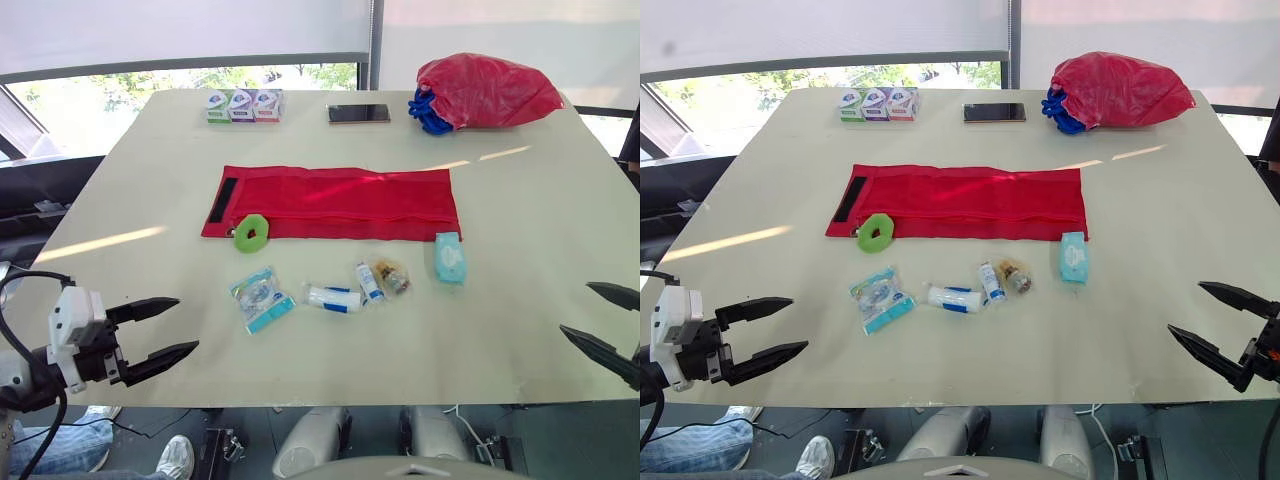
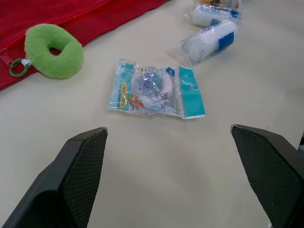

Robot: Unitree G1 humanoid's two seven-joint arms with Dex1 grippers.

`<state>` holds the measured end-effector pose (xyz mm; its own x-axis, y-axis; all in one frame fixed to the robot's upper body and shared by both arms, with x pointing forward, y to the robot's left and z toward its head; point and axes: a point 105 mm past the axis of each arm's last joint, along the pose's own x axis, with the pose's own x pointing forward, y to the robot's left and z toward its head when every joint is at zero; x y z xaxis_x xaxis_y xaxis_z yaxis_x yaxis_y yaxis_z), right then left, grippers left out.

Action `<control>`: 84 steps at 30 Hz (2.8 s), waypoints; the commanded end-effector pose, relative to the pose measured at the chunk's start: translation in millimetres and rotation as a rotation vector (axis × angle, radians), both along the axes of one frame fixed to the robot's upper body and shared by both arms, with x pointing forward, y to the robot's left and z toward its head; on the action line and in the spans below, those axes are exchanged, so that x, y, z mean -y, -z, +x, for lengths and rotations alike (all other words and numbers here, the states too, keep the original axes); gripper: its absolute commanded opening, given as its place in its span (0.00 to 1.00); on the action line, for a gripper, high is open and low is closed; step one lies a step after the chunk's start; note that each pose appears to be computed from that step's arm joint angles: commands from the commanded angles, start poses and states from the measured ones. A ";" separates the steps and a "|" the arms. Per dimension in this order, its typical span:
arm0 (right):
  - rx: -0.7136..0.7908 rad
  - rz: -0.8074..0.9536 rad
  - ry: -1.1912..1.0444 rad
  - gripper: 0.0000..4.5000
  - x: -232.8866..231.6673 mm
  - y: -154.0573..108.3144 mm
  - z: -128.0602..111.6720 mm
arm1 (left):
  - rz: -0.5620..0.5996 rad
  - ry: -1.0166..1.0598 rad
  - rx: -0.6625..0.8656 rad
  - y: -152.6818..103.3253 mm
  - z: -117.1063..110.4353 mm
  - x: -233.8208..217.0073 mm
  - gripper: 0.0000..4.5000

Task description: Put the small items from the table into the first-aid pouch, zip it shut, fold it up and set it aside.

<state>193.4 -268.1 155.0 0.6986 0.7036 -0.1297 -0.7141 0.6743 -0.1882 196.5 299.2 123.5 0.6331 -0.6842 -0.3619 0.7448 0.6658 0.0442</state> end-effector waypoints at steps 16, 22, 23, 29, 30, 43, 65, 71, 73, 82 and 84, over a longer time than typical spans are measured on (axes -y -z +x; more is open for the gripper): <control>0.173 0.123 -0.512 1.00 -160.7 -69.8 13.4 | -0.215 -0.258 -0.288 36.3 21.2 66.6 0.99; 0.191 0.114 -0.523 1.00 -168.7 -71.5 17.4 | -0.293 -0.324 -0.283 49.0 34.2 77.4 0.99; 0.192 0.115 -0.523 1.00 -169.2 -72.2 17.7 | -0.297 -0.338 -0.276 49.6 36.9 76.2 0.99; 0.200 0.114 -0.526 1.00 -170.8 -73.5 18.9 | -0.340 -0.353 -0.261 47.3 46.0 76.5 0.62; 0.201 0.113 -0.525 1.00 -170.8 -73.8 19.2 | -0.340 -0.349 -0.259 47.1 46.4 76.8 0.49; 0.107 0.190 -0.449 1.00 -179.4 -67.4 27.2 | -0.631 -0.135 -0.093 -37.3 50.3 87.6 0.03; -0.260 0.465 -0.236 0.94 -220.2 -62.6 51.4 | -0.746 0.212 -0.152 -72.1 73.2 217.4 0.01; -0.270 0.470 -0.213 0.45 -216.7 -61.8 53.3 | -0.748 0.222 -0.152 -72.1 76.0 217.9 0.00; -0.271 0.471 -0.204 0.30 -215.9 -60.8 54.2 | -0.746 0.223 -0.153 -71.4 76.1 217.5 0.00; -0.271 0.473 -0.179 0.01 -214.1 -58.4 59.3 | -0.693 0.207 -0.146 -64.5 74.3 211.7 0.00; -0.274 0.471 -0.168 0.01 -211.4 -56.9 61.1 | -0.650 0.163 -0.113 -64.6 81.4 200.6 0.19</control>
<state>254.6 -53.0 200.7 0.5497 0.8352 0.0153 -0.7897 0.5136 0.3355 274.5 89.2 183.6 0.4520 -0.8853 0.1092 0.8108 0.3567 -0.4641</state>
